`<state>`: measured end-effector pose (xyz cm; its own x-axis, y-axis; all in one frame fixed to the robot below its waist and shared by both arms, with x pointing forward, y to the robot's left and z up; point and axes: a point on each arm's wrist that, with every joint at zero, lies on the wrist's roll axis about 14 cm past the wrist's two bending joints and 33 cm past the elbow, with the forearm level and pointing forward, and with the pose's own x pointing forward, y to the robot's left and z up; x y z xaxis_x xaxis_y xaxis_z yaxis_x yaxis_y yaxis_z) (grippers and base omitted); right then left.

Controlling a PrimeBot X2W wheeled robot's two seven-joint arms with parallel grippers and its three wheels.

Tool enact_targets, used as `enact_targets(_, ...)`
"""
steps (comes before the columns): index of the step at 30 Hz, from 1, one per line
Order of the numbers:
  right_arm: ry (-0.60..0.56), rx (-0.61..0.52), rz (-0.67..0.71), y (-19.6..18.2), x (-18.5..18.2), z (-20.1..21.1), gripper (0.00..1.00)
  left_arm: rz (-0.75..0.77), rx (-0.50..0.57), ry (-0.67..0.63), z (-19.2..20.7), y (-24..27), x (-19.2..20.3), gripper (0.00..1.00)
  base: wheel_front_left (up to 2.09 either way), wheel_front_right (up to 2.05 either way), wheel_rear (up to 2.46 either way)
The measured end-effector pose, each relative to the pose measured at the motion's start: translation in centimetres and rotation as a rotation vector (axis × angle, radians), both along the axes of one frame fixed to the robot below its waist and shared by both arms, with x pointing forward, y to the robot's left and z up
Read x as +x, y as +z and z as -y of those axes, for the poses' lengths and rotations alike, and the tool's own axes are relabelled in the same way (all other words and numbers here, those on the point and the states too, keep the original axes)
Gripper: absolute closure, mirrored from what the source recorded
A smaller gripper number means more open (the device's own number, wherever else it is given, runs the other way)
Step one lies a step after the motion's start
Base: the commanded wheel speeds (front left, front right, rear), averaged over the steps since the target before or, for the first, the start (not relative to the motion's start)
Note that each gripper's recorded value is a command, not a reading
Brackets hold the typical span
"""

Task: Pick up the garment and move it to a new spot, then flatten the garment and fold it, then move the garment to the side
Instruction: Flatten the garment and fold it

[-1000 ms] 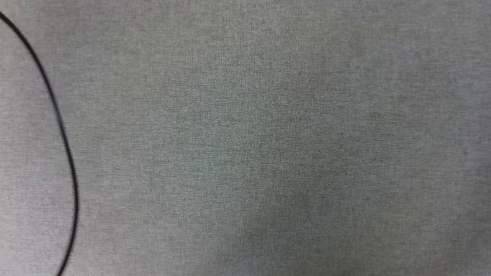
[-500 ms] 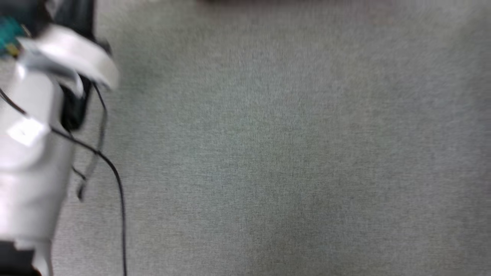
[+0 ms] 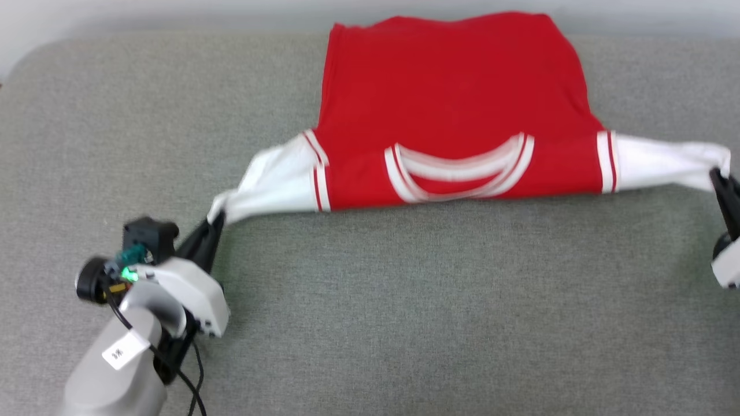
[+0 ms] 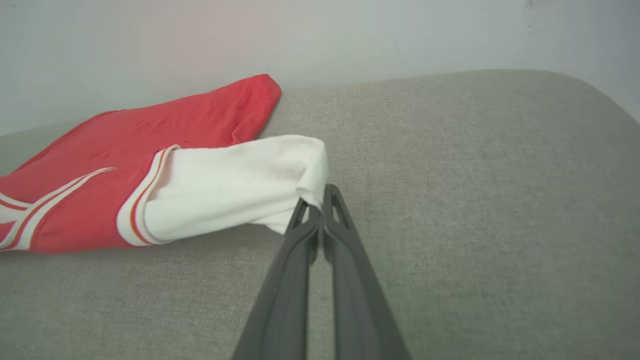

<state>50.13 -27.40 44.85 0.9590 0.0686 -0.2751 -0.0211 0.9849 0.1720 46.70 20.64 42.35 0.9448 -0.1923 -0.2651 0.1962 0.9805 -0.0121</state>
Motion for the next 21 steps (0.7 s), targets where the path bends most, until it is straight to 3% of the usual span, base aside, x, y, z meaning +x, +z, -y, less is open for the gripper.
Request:
enact_targets(7,-0.021,-0.030,-0.085,-1.5,-4.0,1.5,1.00,-0.093,0.010,0.007,-0.3,-2.0,-4.2,1.00,0.00,0.00,0.00)
enact_targets(21,0.083,-0.081,-0.237,-3.6,-12.4,0.5,1.00,-0.224,-0.019,-0.068,1.6,-3.5,-11.5,1.00,0.00,0.00,0.00)
